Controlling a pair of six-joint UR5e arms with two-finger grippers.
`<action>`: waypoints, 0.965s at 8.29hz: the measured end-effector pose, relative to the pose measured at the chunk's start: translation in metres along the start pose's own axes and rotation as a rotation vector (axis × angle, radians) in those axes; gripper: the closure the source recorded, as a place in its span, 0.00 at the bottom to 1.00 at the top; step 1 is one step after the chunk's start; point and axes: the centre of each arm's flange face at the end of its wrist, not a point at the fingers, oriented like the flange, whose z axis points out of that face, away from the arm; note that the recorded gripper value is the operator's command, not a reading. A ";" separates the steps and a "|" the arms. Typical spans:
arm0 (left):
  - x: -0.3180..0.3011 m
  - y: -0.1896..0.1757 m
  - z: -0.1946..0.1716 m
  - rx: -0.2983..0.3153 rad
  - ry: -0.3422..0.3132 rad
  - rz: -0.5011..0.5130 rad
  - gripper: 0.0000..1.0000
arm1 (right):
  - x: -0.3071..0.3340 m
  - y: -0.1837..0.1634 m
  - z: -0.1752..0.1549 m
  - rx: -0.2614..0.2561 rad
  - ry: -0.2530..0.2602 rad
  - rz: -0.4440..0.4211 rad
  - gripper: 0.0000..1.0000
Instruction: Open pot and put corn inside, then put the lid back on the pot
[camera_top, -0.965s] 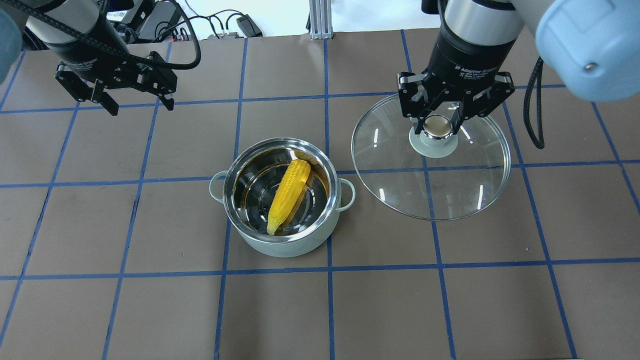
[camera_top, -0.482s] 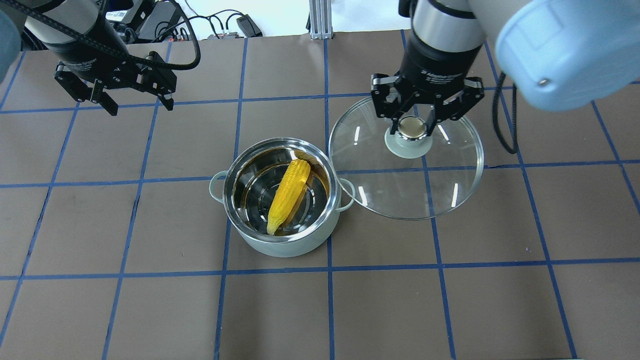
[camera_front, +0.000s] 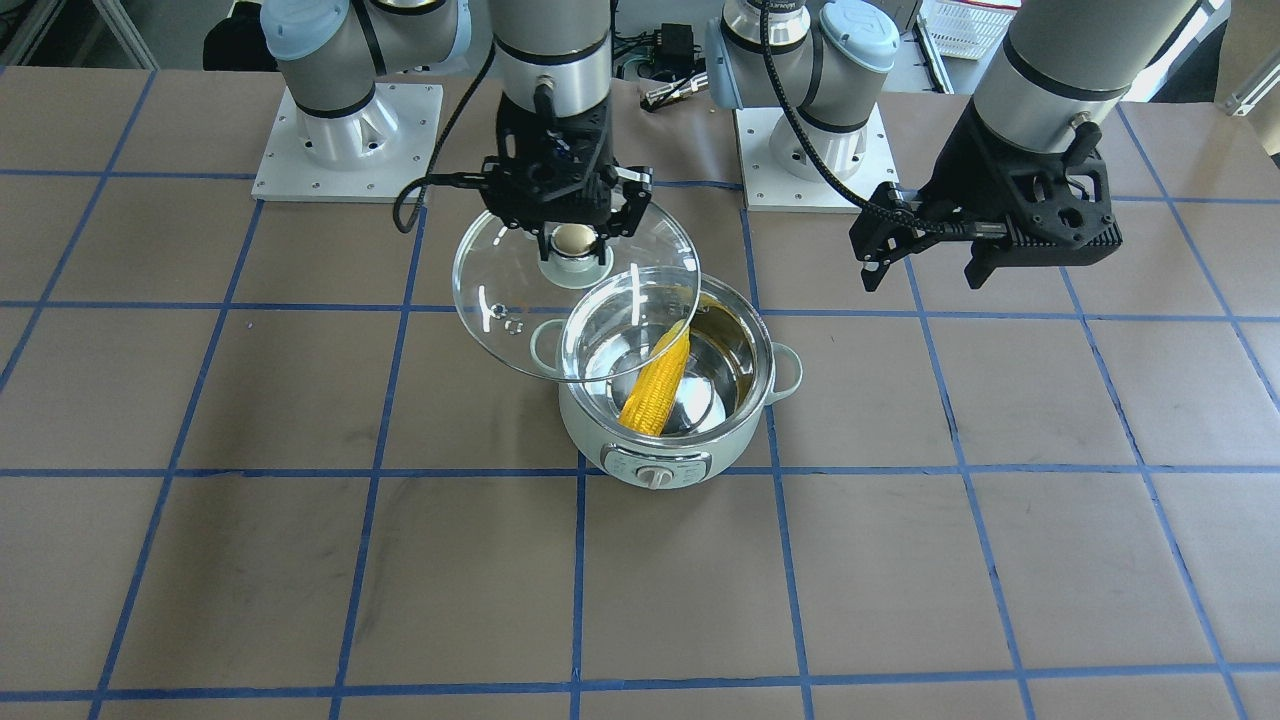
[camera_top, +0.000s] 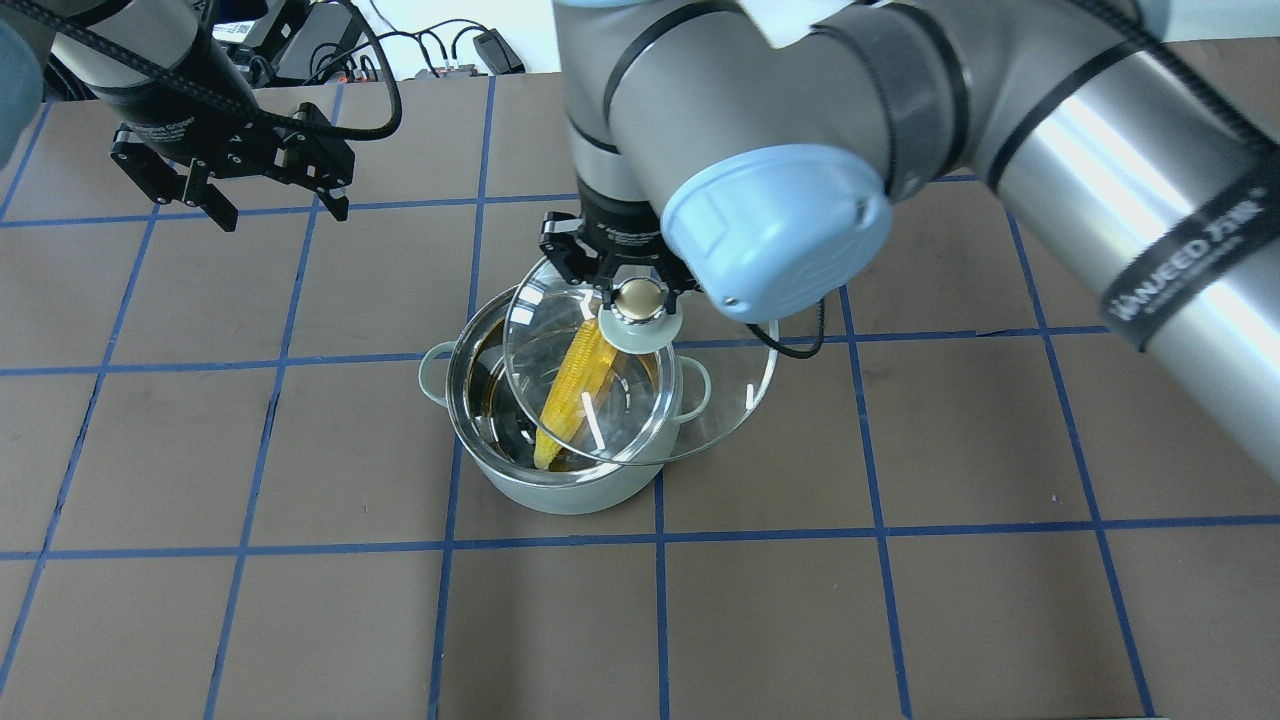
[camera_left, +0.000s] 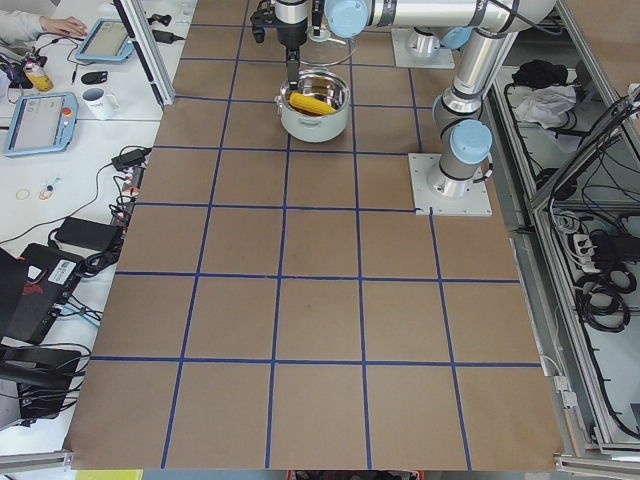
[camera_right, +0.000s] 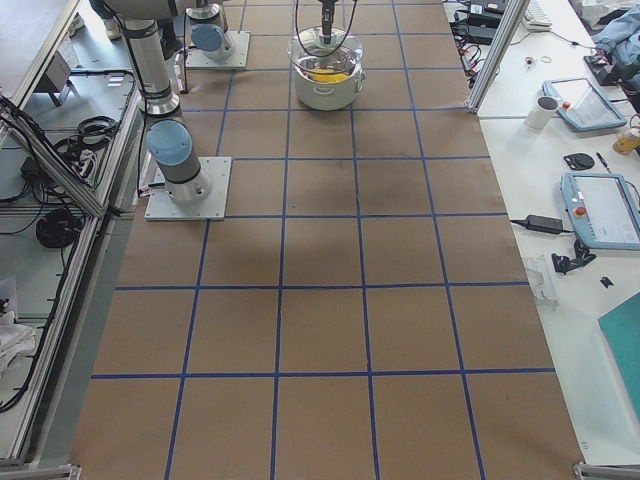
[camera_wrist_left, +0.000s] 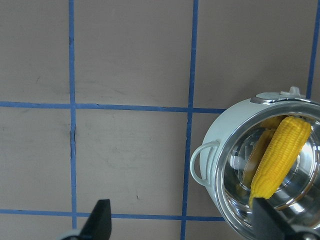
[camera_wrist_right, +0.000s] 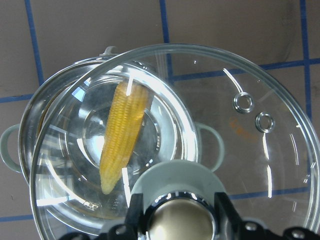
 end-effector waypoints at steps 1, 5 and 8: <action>0.000 -0.001 0.000 0.001 0.001 0.000 0.00 | -0.023 0.001 0.015 0.005 -0.005 0.008 0.88; 0.000 -0.002 0.001 0.000 0.001 0.001 0.00 | -0.067 -0.007 0.058 0.019 -0.021 0.046 0.88; 0.000 0.001 0.000 -0.003 0.003 0.001 0.00 | -0.073 -0.009 0.067 0.022 -0.021 0.046 0.89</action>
